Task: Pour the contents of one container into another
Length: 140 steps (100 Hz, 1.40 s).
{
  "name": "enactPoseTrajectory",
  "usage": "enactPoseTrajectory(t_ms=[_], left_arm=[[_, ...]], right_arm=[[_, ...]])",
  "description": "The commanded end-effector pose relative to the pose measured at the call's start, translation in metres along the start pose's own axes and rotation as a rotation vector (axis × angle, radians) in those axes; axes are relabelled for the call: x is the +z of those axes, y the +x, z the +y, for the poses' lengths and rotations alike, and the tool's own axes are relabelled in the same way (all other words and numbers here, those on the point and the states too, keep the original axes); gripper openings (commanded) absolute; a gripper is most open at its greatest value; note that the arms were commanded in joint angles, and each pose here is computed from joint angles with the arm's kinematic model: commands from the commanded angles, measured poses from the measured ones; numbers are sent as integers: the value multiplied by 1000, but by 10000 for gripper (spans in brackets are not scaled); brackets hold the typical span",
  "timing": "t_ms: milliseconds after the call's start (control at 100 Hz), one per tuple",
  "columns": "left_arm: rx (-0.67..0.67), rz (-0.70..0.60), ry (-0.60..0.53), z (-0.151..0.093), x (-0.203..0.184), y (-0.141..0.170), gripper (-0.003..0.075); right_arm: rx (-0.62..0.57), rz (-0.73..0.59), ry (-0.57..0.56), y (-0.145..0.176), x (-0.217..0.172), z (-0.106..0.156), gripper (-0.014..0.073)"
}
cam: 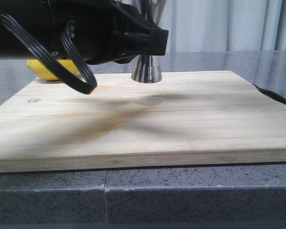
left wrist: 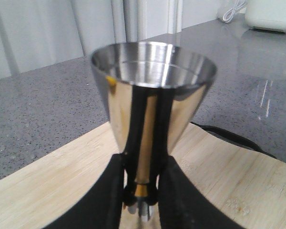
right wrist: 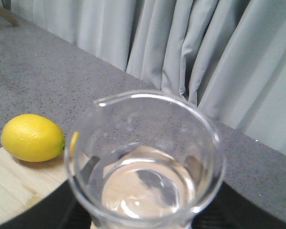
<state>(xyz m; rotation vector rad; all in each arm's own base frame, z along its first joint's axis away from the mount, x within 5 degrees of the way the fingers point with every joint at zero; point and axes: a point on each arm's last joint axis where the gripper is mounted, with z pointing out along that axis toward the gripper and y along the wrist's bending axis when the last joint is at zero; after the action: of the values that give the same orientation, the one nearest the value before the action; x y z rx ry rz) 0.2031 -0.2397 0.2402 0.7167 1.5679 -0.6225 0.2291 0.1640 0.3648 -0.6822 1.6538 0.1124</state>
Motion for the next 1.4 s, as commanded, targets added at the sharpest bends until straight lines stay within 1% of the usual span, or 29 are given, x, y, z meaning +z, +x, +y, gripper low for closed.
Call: enactPoseTrajectory(t_ms=[0, 190, 270, 340, 420, 570, 880, 1170, 1390], left_arm=[[-14, -154, 4, -1, -4, -29, -19], [-13, -154, 4, -1, -4, -29, -19], [-13, -154, 4, -1, -4, -29, -19], [-13, -154, 4, -1, -4, -29, -19], [-13, -154, 4, -1, -4, -29, -19], [-13, -154, 4, -1, -4, -29, -19], [-13, -153, 5, -1, -4, -28, -19], [-13, -153, 5, -1, -4, -28, -19], [-13, -153, 5, -1, -4, -28, -19]], right_arm=[[30, -88, -28, -19, -9, -4, 206], [117, -100, -54, -21, -9, -2, 206], [145, -116, -87, -22, -9, 1, 206], [145, -128, -111, -24, -10, 3, 206], [146, -123, -101, -23, -10, 2, 206], [92, -104, -58, -21, -9, -1, 206], [47, -92, -19, -20, -9, -4, 206], [29, -93, -17, -20, -9, -5, 206], [-7, -93, -15, -20, -9, -5, 206]])
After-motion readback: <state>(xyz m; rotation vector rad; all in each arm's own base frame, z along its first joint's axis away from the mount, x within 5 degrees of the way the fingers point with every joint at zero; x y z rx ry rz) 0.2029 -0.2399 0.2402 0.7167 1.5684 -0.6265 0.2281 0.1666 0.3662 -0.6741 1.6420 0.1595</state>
